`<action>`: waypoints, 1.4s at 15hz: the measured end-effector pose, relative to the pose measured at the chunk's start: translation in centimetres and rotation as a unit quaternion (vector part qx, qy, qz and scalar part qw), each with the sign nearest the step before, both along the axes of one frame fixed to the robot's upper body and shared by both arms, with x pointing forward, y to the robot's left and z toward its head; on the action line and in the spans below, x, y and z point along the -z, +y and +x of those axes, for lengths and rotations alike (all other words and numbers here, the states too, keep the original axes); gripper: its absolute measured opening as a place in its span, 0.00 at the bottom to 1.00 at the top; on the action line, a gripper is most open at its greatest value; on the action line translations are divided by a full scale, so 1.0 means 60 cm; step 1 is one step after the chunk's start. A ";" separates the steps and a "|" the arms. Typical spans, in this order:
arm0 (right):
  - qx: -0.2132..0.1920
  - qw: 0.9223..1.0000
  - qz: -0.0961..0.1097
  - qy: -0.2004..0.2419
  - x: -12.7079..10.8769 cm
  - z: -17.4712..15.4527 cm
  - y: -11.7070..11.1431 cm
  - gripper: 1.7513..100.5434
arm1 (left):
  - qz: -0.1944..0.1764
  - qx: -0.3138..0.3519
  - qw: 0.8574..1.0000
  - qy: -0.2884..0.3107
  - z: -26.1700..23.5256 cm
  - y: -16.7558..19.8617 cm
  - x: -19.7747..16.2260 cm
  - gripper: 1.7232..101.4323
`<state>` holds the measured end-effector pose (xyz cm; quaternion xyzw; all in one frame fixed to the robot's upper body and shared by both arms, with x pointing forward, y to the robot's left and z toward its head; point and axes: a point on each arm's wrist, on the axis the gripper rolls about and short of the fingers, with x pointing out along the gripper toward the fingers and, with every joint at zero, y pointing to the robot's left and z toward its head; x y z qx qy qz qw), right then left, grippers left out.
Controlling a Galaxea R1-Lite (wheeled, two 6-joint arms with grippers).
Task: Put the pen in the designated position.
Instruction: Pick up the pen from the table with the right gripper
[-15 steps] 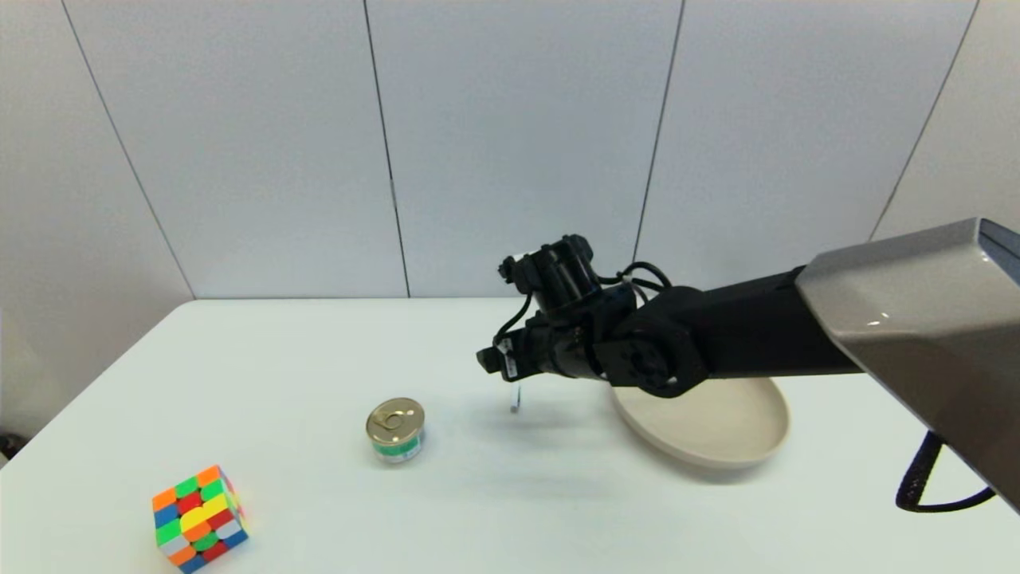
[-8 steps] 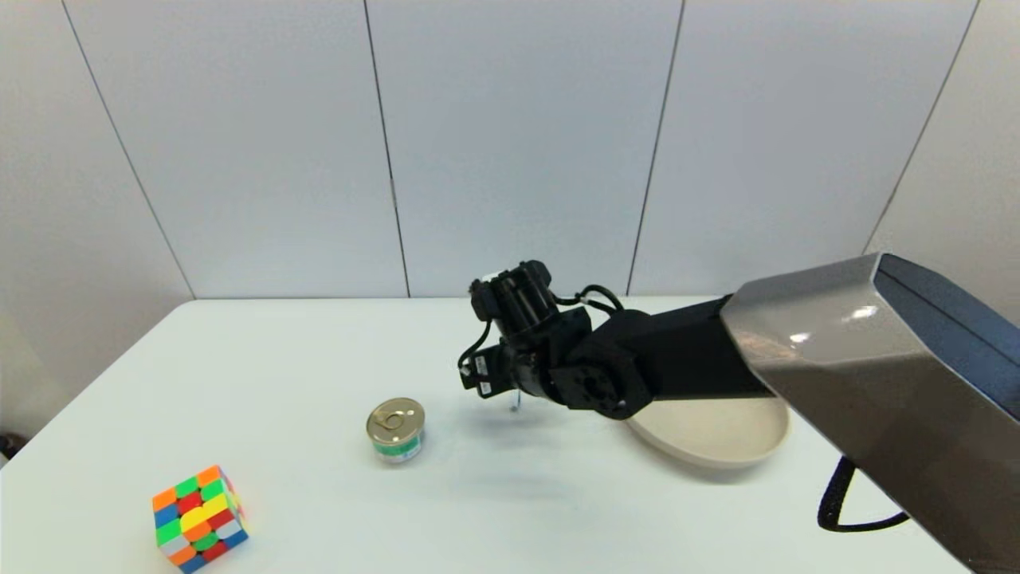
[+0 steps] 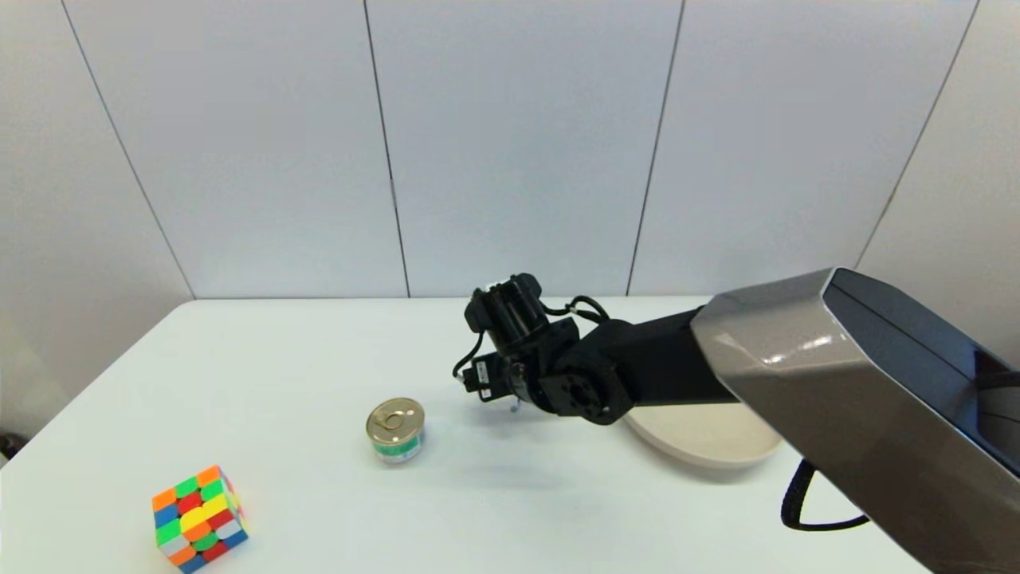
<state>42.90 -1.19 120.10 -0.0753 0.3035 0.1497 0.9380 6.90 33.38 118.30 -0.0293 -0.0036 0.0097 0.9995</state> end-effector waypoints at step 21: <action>0.036 0.999 0.001 0.029 0.030 0.012 -0.007 0.97 | 0.000 0.000 1.000 0.000 0.000 0.000 0.000 0.96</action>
